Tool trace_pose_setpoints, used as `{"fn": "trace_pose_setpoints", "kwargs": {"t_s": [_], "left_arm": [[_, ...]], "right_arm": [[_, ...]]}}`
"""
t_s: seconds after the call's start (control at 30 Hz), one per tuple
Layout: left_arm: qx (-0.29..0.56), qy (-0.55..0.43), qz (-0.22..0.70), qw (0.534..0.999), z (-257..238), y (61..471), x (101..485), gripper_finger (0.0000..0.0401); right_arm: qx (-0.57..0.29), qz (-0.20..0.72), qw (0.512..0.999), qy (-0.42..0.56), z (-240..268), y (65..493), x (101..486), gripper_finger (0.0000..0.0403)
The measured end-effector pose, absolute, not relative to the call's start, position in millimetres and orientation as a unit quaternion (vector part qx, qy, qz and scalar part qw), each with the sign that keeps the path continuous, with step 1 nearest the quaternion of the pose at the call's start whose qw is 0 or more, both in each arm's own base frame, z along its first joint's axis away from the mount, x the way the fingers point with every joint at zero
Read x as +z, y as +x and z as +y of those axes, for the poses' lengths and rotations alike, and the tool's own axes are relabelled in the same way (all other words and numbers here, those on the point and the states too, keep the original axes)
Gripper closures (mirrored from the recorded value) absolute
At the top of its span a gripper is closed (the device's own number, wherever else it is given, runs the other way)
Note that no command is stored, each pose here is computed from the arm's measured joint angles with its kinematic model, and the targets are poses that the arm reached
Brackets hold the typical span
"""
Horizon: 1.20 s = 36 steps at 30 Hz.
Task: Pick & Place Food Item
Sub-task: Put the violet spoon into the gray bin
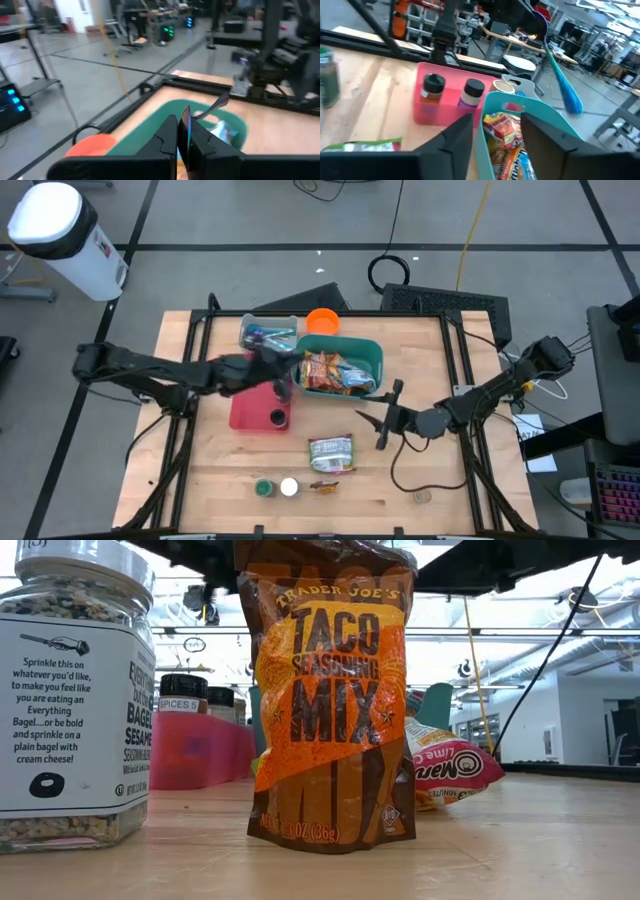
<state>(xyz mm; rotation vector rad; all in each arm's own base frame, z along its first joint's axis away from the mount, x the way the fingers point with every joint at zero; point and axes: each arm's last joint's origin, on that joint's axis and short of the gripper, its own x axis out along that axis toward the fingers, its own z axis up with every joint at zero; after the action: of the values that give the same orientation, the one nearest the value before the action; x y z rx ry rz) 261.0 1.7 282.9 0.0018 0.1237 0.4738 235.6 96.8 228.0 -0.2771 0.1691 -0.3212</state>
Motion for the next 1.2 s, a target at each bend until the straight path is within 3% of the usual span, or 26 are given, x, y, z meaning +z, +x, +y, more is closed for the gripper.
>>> {"fn": "trace_pose_setpoints", "kwargs": {"t_s": [0.23,0.53,0.77,1.2], "left_arm": [[0.327,-0.023,0.01,0.945,13,189,269,0.0395],[0.396,-0.062,0.053,0.915,18,130,254,0.0396],[0.423,-0.09,0.094,0.897,23,122,242,0.0396],[0.416,-0.14,0.161,0.884,46,148,222,0.0396]], "right_arm": [[-0.155,0.084,0.973,-0.147,99,235,229,0.0201],[-0.158,0.087,0.972,-0.148,97,235,228,0.021],[-0.158,0.085,0.973,-0.147,97,235,228,0.0209],[-0.16,0.083,0.977,-0.117,97,235,227,0.0215]]}}
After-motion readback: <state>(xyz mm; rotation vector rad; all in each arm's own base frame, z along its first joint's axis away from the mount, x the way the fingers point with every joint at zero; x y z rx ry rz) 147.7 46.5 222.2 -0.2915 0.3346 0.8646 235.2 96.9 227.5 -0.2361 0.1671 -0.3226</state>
